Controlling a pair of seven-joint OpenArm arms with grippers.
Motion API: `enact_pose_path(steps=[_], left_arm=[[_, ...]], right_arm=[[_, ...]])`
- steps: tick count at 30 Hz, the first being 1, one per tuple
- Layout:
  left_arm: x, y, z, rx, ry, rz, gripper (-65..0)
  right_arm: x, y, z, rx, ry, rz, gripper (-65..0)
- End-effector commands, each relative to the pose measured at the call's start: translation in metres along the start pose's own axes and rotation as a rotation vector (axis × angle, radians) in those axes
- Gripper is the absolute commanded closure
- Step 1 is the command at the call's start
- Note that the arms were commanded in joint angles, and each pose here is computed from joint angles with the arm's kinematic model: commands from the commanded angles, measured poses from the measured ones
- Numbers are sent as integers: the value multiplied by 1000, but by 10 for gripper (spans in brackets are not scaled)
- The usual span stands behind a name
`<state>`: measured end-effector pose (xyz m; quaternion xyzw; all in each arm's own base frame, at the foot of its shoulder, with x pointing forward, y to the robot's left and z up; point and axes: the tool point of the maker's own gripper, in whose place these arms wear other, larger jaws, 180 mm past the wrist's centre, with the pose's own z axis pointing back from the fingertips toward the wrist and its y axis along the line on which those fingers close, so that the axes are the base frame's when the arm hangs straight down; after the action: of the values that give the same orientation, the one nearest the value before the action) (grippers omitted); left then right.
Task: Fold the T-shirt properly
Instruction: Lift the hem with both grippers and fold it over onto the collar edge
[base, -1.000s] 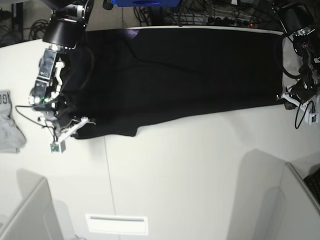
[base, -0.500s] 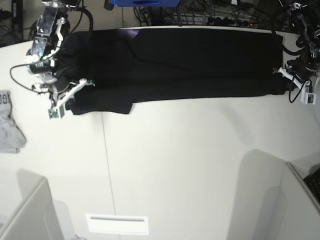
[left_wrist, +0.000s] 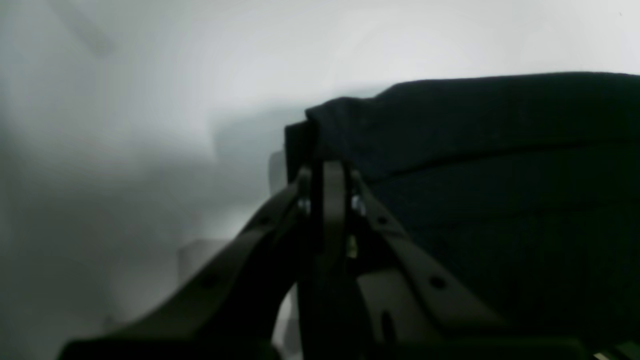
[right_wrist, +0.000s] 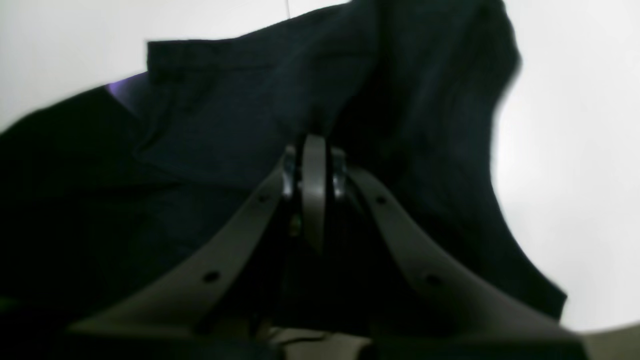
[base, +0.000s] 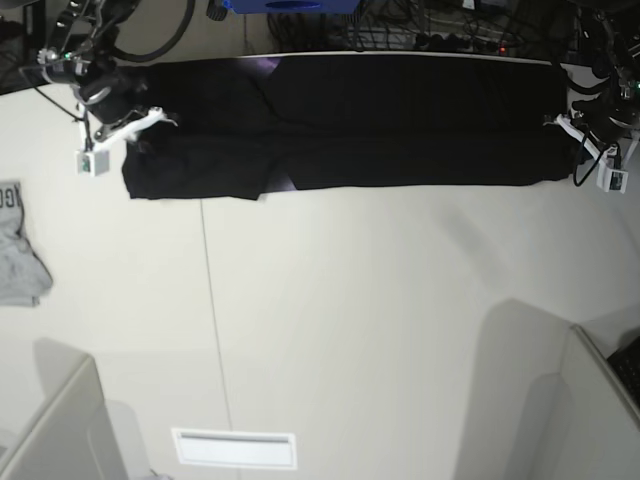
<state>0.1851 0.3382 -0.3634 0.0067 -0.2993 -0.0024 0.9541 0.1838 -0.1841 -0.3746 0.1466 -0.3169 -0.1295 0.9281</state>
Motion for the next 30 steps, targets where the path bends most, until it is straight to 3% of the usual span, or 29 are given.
enact_pose_path(steps=[1, 5, 14, 21, 30], left_arm=[[12, 7, 6, 19, -31, -23, 0], [13, 7, 7, 20, -33, -26, 0], [12, 8, 8, 20, -30, -30, 0], [-9, 1, 13, 14, 19, -48, 0], [-11, 4, 13, 18, 28, -47, 0]], right_arm=[[4, 4, 8, 38, -29, -17, 0], [-5, 2, 23, 99, -42, -124, 0], [-10, -4, 42, 158, -10, -134, 0], [-25, -17, 34, 58, 25, -112, 0], [-24, -22, 32, 35, 26, -100, 0]])
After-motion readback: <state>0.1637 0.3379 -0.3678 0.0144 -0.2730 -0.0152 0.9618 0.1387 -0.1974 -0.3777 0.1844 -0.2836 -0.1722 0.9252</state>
